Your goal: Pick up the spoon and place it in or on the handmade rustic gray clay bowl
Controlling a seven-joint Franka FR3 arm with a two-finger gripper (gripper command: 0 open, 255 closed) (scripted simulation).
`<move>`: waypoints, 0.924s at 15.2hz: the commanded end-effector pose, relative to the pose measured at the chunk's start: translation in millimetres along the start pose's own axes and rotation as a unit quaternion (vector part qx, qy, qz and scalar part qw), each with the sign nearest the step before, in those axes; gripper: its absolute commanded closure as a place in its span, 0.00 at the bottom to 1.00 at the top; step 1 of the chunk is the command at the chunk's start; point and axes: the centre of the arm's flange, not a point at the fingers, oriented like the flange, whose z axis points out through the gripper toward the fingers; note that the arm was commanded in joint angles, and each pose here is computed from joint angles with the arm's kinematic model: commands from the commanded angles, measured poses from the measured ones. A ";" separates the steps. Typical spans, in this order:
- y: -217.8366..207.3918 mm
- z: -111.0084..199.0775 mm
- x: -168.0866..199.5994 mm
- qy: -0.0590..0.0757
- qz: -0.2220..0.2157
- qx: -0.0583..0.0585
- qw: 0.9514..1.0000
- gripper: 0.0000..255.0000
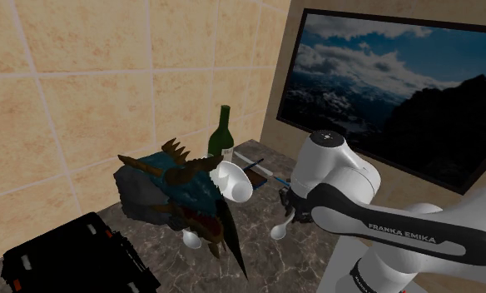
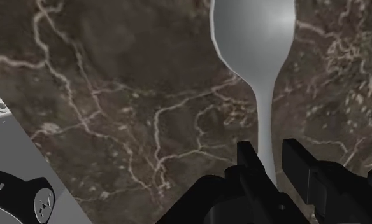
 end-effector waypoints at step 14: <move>-9.0 -76.6 17.7 0.000 0.000 0.000 1.000 1.00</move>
